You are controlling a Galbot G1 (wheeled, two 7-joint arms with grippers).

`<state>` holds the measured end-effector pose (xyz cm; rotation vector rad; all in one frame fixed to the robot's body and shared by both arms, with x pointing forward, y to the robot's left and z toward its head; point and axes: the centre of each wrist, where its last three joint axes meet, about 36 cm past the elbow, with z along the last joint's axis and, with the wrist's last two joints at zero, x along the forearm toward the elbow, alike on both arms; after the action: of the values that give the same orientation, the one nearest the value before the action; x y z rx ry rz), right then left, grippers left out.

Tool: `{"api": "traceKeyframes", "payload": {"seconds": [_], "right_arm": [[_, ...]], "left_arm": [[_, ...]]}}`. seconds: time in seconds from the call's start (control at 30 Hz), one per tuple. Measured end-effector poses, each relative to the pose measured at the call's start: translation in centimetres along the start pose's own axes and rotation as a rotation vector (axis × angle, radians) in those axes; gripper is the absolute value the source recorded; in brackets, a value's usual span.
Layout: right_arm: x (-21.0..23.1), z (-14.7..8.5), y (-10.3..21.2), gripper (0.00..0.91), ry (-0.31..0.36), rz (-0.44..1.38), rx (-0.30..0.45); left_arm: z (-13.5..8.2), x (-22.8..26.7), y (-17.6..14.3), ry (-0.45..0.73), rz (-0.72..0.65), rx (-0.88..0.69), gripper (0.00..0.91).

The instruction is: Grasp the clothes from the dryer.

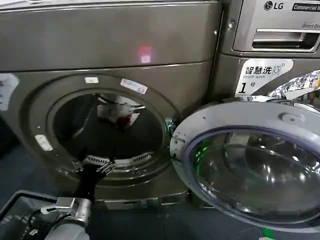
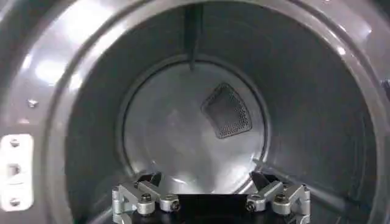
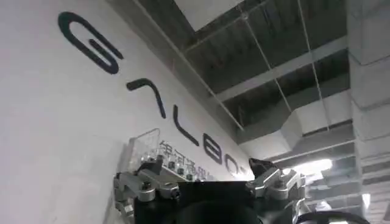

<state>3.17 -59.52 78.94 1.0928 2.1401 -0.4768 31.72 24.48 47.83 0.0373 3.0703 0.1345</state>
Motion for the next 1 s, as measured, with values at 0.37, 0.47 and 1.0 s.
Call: {"api": "traceKeyframes", "payload": {"seconds": [0.37,0.47,1.0], "right_arm": [[0.01,-0.25,-0.16,0.907,-0.001,0.000,0.009],[0.07,-0.32,-0.13,0.907,0.000,-0.001,0.012],[-0.02,-0.79,-0.22,0.907,-0.008,-0.002,0.020]], "left_arm": [[-0.03,-0.07,0.11,-0.001,0.003,-0.003,0.907],[-0.08,-0.05,0.12,-0.001,0.004,-0.003,0.907],[-0.26,-0.12,0.09,-0.001,0.009,0.007,0.907]]}}
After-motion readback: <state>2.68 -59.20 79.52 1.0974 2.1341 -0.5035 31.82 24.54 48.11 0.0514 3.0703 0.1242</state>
